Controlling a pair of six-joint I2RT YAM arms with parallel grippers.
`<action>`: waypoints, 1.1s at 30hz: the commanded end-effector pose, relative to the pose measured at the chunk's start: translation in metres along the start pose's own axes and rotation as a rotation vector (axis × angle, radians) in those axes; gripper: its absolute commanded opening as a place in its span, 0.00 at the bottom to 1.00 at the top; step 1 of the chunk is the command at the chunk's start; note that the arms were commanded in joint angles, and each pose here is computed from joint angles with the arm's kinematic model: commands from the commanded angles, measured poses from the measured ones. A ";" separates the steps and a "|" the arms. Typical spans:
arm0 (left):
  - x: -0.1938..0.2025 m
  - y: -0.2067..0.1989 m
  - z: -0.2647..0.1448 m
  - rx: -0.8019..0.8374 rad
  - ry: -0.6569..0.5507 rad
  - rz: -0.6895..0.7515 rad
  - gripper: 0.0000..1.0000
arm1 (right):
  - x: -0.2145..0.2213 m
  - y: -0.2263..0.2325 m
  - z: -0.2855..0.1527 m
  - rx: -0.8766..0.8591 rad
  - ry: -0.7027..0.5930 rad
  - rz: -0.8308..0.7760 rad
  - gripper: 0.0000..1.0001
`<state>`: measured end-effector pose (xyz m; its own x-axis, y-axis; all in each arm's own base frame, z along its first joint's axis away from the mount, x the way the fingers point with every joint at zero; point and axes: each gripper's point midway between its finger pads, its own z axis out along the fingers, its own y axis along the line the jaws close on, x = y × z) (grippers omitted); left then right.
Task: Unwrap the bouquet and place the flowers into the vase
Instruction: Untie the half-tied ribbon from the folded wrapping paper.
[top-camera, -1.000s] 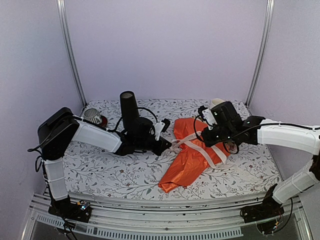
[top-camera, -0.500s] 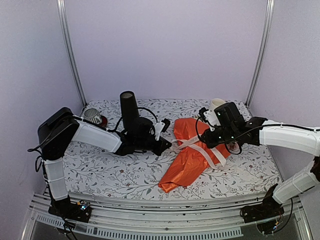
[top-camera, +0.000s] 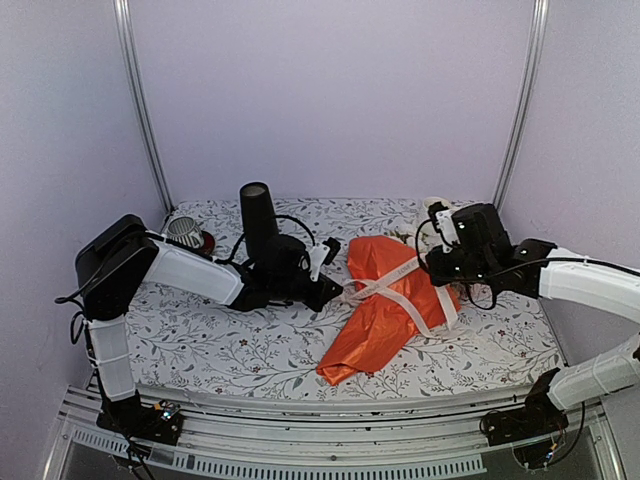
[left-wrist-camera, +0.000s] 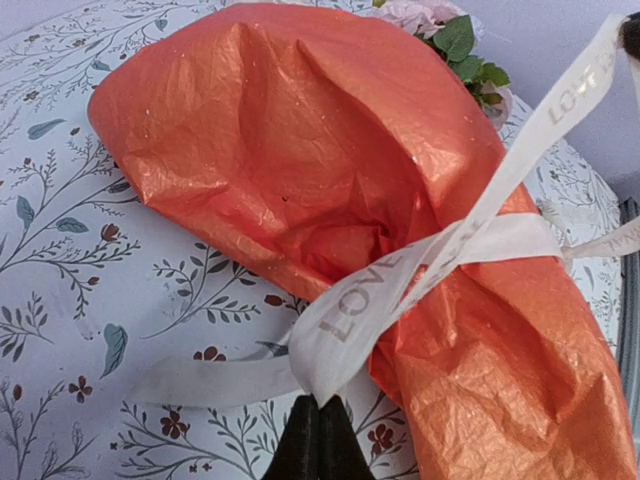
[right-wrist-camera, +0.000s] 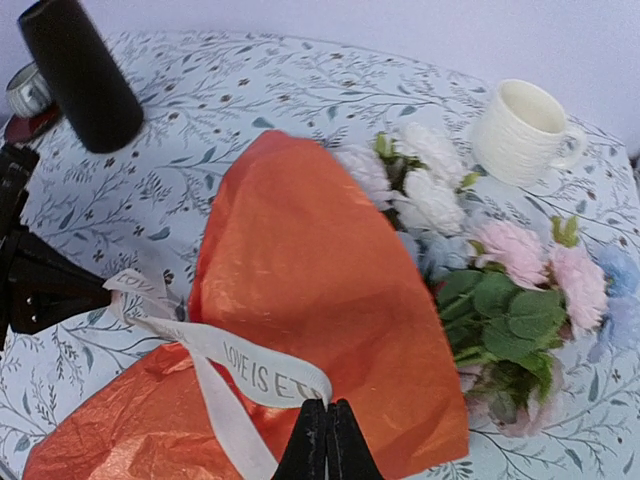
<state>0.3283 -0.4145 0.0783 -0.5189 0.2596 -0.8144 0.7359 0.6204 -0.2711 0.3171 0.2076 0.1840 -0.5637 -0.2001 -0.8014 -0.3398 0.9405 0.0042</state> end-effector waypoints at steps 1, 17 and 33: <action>-0.004 0.007 -0.004 -0.020 -0.009 -0.011 0.00 | -0.018 -0.051 -0.026 0.091 -0.166 0.208 0.03; -0.006 0.005 -0.007 -0.016 -0.013 -0.025 0.00 | 0.108 -0.212 -0.112 0.719 -0.360 1.049 0.03; -0.004 0.006 -0.010 -0.027 -0.006 -0.057 0.00 | 0.024 -0.234 -0.158 0.844 -0.513 0.892 0.04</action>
<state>0.3280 -0.4096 0.0719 -0.5581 0.2460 -0.7925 0.7026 0.6482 -0.2936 0.2580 -0.0522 0.2180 0.0065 0.6067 -0.7949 0.6755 0.5835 0.4508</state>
